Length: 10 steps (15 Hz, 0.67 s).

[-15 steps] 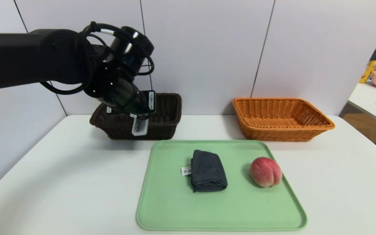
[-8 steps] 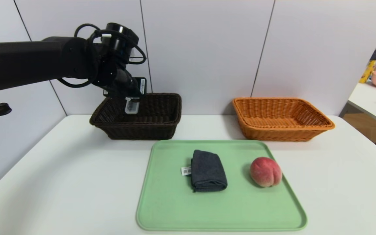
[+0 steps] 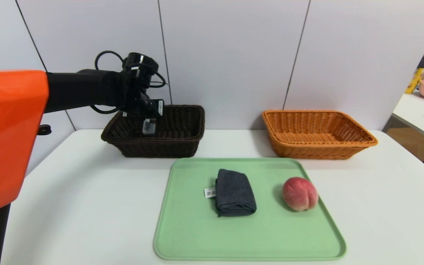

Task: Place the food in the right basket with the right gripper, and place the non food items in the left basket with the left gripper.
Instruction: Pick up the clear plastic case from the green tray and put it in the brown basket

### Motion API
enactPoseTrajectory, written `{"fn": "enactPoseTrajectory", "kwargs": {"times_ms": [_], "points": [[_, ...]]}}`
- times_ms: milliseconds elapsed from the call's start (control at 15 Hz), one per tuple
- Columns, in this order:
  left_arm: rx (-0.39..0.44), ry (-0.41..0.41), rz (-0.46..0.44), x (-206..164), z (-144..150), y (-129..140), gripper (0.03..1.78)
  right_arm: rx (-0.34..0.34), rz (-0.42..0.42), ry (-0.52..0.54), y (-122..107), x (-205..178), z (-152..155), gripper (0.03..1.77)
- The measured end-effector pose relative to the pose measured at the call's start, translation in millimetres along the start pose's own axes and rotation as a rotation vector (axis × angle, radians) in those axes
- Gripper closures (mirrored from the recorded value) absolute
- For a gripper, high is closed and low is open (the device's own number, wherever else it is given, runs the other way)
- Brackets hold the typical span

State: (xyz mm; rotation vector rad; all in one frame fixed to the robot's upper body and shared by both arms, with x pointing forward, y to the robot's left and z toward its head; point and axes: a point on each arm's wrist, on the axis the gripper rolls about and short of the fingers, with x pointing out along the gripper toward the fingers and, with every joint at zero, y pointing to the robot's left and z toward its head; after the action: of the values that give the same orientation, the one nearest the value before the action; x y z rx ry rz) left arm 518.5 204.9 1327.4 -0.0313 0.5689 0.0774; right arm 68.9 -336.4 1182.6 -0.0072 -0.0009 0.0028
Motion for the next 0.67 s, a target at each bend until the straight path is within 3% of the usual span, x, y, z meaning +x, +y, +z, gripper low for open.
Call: {"fn": "enactPoseTrajectory", "kwargs": {"times_ms": [333, 533, 667], "points": [[-0.015, 0.042, 0.045, 24.3, -8.8, 14.7, 1.26, 0.000, 0.000, 0.000, 0.0, 0.0, 0.0, 0.10], [-0.018, 0.056, 0.019, 29.2, -11.5, 14.7, 1.26, 0.000, 0.000, 0.000, 0.0, 0.0, 0.0, 0.10], [-0.018, 0.062, 0.013, 30.8, -12.7, 14.5, 1.07, 0.000, 0.000, 0.000, 0.0, 0.0, 0.0, 0.10]]}}
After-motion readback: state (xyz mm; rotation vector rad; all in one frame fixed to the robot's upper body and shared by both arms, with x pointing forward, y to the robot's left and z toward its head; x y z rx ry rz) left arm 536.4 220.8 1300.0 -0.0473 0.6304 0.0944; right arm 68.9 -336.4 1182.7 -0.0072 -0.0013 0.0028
